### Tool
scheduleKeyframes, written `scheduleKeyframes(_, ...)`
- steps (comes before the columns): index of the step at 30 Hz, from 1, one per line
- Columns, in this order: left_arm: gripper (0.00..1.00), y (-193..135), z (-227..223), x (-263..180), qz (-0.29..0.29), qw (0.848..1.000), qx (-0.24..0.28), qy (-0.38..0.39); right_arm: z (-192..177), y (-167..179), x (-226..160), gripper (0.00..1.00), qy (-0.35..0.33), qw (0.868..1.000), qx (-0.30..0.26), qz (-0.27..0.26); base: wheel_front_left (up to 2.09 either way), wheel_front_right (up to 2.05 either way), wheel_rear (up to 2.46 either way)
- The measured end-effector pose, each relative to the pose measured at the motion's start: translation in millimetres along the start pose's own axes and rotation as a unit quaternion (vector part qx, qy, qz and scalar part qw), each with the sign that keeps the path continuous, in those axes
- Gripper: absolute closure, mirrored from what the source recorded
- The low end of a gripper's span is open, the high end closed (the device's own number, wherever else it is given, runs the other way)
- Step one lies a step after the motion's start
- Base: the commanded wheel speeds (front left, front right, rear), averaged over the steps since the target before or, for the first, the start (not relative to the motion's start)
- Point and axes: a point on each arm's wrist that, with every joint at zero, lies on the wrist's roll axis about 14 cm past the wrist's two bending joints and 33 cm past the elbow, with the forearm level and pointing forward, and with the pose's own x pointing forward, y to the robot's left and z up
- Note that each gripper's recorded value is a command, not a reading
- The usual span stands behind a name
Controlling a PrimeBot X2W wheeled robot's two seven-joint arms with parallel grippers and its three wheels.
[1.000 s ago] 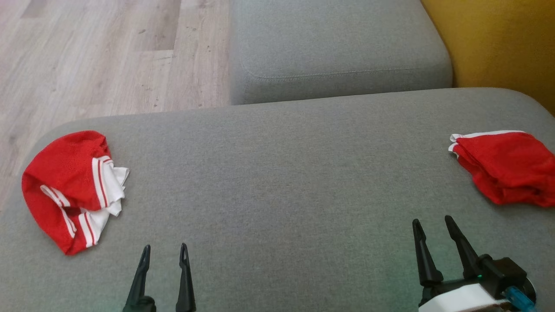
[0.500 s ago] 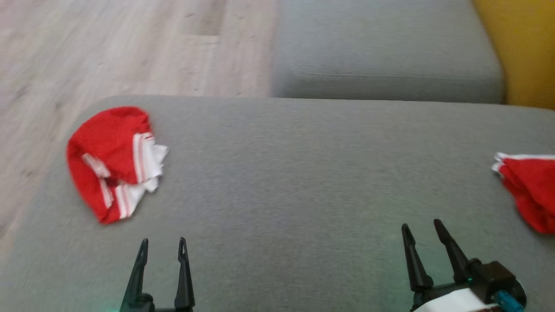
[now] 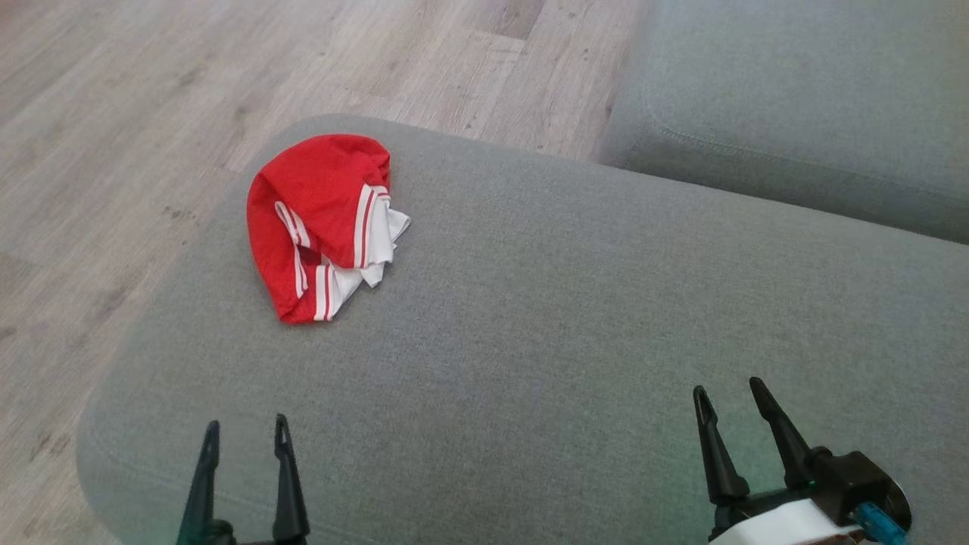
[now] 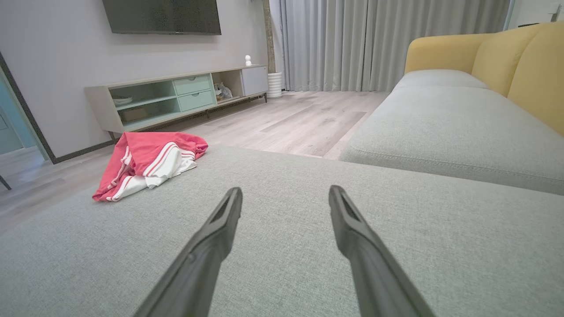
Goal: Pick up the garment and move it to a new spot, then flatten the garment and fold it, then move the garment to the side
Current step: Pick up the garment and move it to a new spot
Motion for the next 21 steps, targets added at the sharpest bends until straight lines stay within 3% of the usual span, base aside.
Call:
scheduleKeyframes(6,0.0,16,2,7,0.021,1.0,0.015,0.001,-7,-7,4,0.0,0.01,1.0,-0.006,-0.005,0.0,0.0,0.0)
scheduleKeyframes(9,0.0,24,20,32,0.02,0.999,0.035,-0.026,-12,-12,7,0.0,0.017,1.0,-0.009,-0.006,0.0,0.0,0.0)
scheduleKeyframes(16,0.0,-2,99,139,-0.027,0.988,0.074,-0.135,-27,-56,31,0.0,0.036,0.998,-0.048,-0.004,0.0,0.0,0.0)
scheduleKeyframes(21,0.0,-29,95,232,-0.056,0.991,0.104,-0.065,-43,-86,54,0.0,0.046,0.996,-0.071,0.008,0.0,0.0,0.0)
